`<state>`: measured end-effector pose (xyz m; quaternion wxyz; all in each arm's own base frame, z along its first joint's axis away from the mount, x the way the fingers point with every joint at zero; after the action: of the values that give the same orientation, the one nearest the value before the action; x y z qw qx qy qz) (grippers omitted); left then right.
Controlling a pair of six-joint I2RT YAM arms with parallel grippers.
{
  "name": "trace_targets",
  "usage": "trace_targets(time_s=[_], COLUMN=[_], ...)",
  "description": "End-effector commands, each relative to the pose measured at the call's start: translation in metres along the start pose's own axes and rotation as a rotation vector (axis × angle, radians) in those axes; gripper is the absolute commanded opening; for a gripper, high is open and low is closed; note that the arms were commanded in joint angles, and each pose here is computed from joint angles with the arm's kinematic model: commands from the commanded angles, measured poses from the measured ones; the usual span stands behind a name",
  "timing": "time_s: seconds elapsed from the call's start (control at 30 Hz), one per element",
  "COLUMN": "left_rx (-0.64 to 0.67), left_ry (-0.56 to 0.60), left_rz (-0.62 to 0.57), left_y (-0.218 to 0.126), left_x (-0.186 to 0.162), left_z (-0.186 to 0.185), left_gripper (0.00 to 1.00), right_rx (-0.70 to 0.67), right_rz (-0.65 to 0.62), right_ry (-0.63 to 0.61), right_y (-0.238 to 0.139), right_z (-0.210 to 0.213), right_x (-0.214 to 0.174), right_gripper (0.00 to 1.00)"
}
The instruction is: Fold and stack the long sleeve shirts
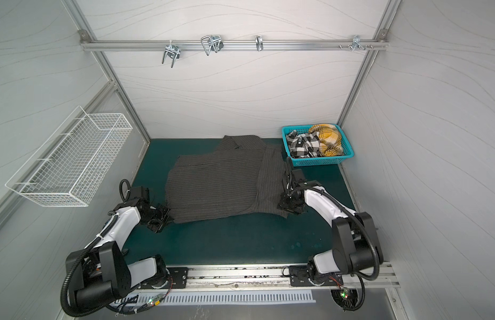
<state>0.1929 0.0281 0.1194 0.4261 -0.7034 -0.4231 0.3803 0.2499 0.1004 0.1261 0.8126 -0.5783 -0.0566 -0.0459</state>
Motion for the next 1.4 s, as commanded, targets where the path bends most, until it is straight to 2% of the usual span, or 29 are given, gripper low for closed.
trace_targets(time_s=[0.0,0.17,0.3,0.43,0.67,0.93,1.27,1.37], left_rx=[0.020,0.022,0.024,0.026,0.041,0.039,0.044,0.044], left_ry=[0.015,0.019,0.020,0.025,0.029,0.036,0.039,0.040], left_rz=[-0.003,-0.001,0.000,-0.002,0.005,-0.001,0.002,-0.001], left_y=[-0.003,-0.002,-0.002,-0.002,0.000,0.000,0.001,0.001], left_x=[0.001,0.001,0.002,0.003,0.005,0.006,0.007,0.007], left_z=[-0.001,-0.001,-0.001,-0.002,-0.003,-0.005,-0.004,-0.005], left_gripper=[0.00,0.00,0.00,0.00,0.00,0.00,0.00,0.00], right_rx=[0.012,0.072,0.065,0.039,0.039,-0.017,-0.093,-0.086], right_rz=[0.021,0.034,0.036,0.049,-0.032,-0.015,0.026,0.032], right_ry=[-0.008,-0.030,-0.121,-0.117,-0.045,-0.028,-0.013,-0.016], right_y=[0.011,0.014,0.004,0.002,-0.015,0.004,0.024,0.027], right_z=[-0.001,0.008,0.029,0.030,0.008,-0.001,-0.011,-0.011], right_x=[0.009,0.006,-0.009,-0.019,0.017,0.047,0.046,0.044], right_gripper=[0.46,0.48,0.48,0.49,0.51,0.41,0.35,0.25])
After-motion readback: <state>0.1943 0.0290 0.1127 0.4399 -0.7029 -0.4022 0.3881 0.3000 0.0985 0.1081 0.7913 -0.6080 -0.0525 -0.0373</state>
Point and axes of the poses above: each gripper's point midway between its finger pads, its own y axis out along the fingers, its own z axis along the line the jaws close on, x = y × z, the point moved 8 cm from there along -y, back along the fingers, and after that the axes turned 8 degrees about -y, right-handed, at the moved point
